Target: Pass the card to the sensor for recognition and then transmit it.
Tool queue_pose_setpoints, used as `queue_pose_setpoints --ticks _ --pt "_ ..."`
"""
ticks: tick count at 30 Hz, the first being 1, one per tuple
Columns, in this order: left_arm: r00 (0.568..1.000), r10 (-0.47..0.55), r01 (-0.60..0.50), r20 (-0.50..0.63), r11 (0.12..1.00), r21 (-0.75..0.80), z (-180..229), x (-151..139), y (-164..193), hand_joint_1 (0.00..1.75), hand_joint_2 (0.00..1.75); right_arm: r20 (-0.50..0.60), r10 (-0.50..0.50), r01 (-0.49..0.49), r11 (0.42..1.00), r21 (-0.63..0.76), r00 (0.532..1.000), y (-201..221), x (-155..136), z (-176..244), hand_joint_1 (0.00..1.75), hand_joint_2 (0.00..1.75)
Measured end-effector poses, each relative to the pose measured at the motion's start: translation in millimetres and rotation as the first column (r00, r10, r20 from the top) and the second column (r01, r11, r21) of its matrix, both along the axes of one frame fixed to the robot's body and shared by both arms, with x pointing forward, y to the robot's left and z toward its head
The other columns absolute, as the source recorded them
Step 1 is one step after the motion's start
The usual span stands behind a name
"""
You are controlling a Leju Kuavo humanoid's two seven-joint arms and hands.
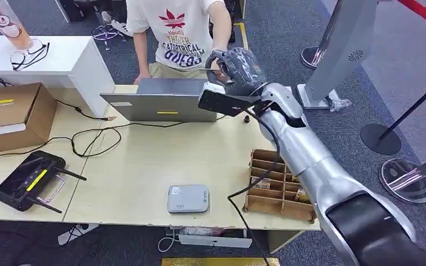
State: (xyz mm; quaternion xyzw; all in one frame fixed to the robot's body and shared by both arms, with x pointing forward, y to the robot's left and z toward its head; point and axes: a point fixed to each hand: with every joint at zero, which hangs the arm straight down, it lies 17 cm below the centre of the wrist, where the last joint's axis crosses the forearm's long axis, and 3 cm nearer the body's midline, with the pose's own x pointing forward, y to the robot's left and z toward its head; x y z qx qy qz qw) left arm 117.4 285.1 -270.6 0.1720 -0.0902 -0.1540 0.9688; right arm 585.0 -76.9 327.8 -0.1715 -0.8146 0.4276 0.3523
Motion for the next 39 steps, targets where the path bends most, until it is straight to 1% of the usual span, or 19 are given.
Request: queue_pose_setpoints --ticks 1,12,18,21,24,30,33,34,39 --pt "1.0 0.002 -0.002 -0.001 1.0 0.0 0.0 -0.2 0.3 0.0 0.0 -0.007 -0.001 0.001 1.0 -0.006 1.0 0.7 0.5 -4.2 0.0 1.75" --pt "1.0 0.006 -0.006 -0.002 1.0 -0.001 -0.1 -0.7 0.5 0.0 0.0 -0.037 -0.011 0.009 0.999 -0.047 0.999 4.9 2.6 -28.4 0.0 1.75" --pt "1.0 0.006 -0.006 -0.002 1.0 -0.001 -0.1 -0.6 0.5 0.0 0.0 -0.037 -0.002 0.0 0.999 -0.047 0.999 5.3 1.6 -31.9 0.0 1.75" --pt "1.0 0.007 -0.007 -0.001 1.0 0.0 -0.1 -0.6 0.6 0.0 0.0 -0.032 0.013 -0.013 1.0 -0.022 0.999 6.6 -0.5 -28.0 0.0 1.75" --pt "1.0 0.008 -0.008 -0.001 1.0 0.001 -0.1 -0.9 0.9 0.0 0.0 -0.023 0.041 -0.04 0.999 0.023 0.999 10.6 -6.6 -20.0 0.0 1.75" --pt "1.0 0.016 -0.016 -0.003 1.0 0.0 -0.4 -2.6 1.4 0.0 0.0 -0.019 0.125 -0.119 0.975 0.188 0.992 13.7 -27.7 0.7 0.0 1.75" --pt "1.0 0.018 -0.018 -0.004 1.0 0.002 -0.6 -3.2 2.8 0.0 0.0 -0.058 0.223 -0.193 0.927 0.321 0.973 15.2 -43.4 10.4 0.0 1.75" --pt "1.0 0.021 -0.021 -0.005 1.0 0.002 -0.8 -4.2 3.5 0.0 0.0 -0.071 0.257 -0.215 0.906 0.363 0.964 15.8 -48.7 12.9 0.0 0.0" --pt "0.999 0.034 -0.034 -0.007 0.999 0.005 -2.0 -11.0 6.2 0.0 0.0 -0.102 0.394 -0.29 0.806 0.516 0.913 16.6 -71.3 20.6 0.0 0.0"
